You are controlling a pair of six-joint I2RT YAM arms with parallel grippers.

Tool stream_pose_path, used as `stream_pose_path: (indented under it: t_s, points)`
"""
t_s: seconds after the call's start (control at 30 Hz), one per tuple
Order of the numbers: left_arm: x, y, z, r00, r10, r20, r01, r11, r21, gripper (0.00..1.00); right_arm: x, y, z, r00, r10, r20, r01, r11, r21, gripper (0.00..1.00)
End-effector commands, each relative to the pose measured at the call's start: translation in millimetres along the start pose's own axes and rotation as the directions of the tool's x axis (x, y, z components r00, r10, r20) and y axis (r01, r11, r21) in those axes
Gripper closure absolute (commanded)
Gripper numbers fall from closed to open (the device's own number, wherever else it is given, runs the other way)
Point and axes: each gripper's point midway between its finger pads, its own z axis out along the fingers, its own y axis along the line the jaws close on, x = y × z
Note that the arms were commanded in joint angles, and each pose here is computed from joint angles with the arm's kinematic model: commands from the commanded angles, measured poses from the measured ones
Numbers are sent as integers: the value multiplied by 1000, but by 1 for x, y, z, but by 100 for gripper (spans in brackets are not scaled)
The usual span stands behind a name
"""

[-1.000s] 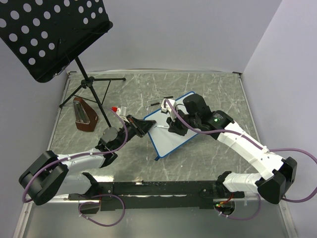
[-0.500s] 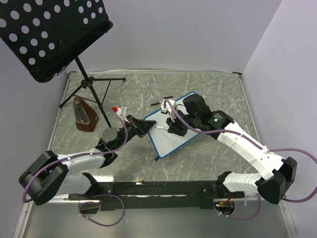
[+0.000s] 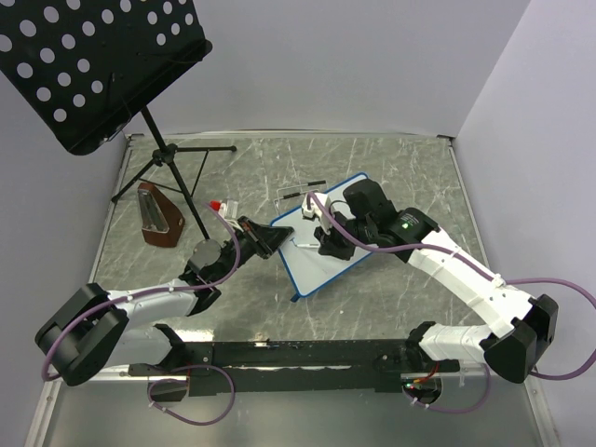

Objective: Write a sentence on the whiteboard

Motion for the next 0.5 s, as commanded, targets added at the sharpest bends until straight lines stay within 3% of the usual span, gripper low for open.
stream_pose_path:
  t_s: [0.0,0.47]
  points:
    - [-45,-53,-3,987,-34,157,5,984,178,99,11,5,-2,999,-10,-34,9,1000,-26,100]
    - [-44,-52,-2,987,-37,156,9,984,178,99,5,21,0,999,-22,-26,19,992,-124,100]
